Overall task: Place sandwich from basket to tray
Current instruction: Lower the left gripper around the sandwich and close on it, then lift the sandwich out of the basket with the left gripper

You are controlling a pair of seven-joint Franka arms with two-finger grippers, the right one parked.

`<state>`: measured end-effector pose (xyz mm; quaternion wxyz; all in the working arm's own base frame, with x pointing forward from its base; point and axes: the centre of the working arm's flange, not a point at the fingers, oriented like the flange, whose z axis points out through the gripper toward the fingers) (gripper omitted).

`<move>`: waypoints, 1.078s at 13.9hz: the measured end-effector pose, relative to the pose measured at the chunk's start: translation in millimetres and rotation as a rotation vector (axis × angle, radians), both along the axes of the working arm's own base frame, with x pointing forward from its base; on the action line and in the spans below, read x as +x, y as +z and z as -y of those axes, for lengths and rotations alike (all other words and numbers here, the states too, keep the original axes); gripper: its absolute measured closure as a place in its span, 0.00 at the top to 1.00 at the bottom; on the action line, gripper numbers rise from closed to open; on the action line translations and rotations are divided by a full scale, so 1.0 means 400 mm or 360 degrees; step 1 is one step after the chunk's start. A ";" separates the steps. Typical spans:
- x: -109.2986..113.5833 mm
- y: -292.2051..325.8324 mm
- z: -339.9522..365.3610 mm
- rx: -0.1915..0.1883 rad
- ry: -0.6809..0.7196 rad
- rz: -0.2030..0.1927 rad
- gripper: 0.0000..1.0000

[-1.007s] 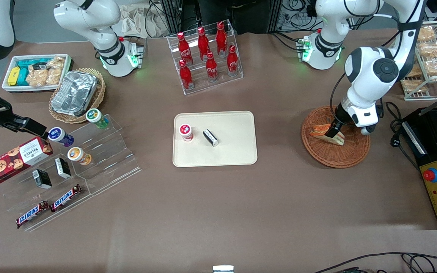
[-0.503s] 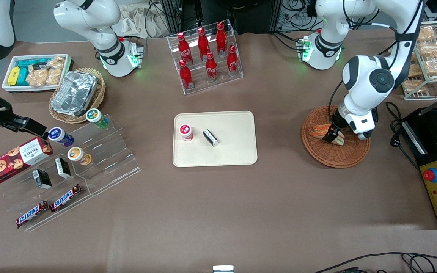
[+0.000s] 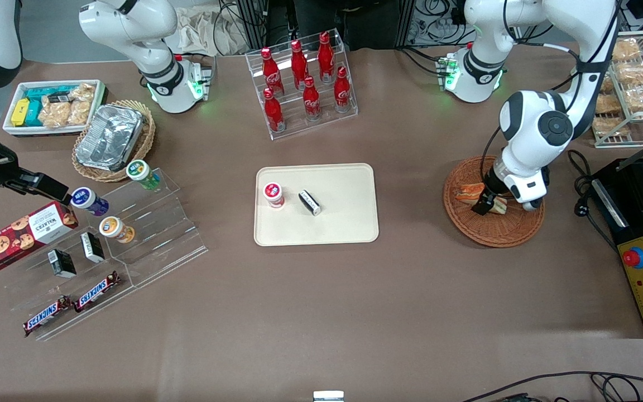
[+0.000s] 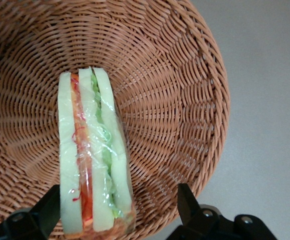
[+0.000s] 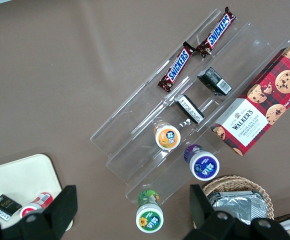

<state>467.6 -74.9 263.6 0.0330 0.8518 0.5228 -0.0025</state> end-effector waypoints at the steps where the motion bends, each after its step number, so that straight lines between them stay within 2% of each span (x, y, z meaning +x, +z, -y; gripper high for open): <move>1: 0.000 -0.008 0.000 -0.0001 0.0000 -0.0004 1.00; 6: 0.002 -0.033 -0.004 -0.0003 0.0005 -0.0004 1.00; 8: 0.003 -0.035 -0.005 -0.0002 0.0005 -0.0005 0.96; 9: 0.003 -0.036 -0.010 -0.0001 0.0012 -0.0006 0.91; 12: 0.006 -0.036 -0.028 0.0005 0.0030 -0.0006 0.56; 14: 0.006 -0.036 -0.030 0.0008 0.0027 -0.0005 0.42; 15: 0.007 -0.034 -0.029 0.0009 0.0025 -0.0002 0.39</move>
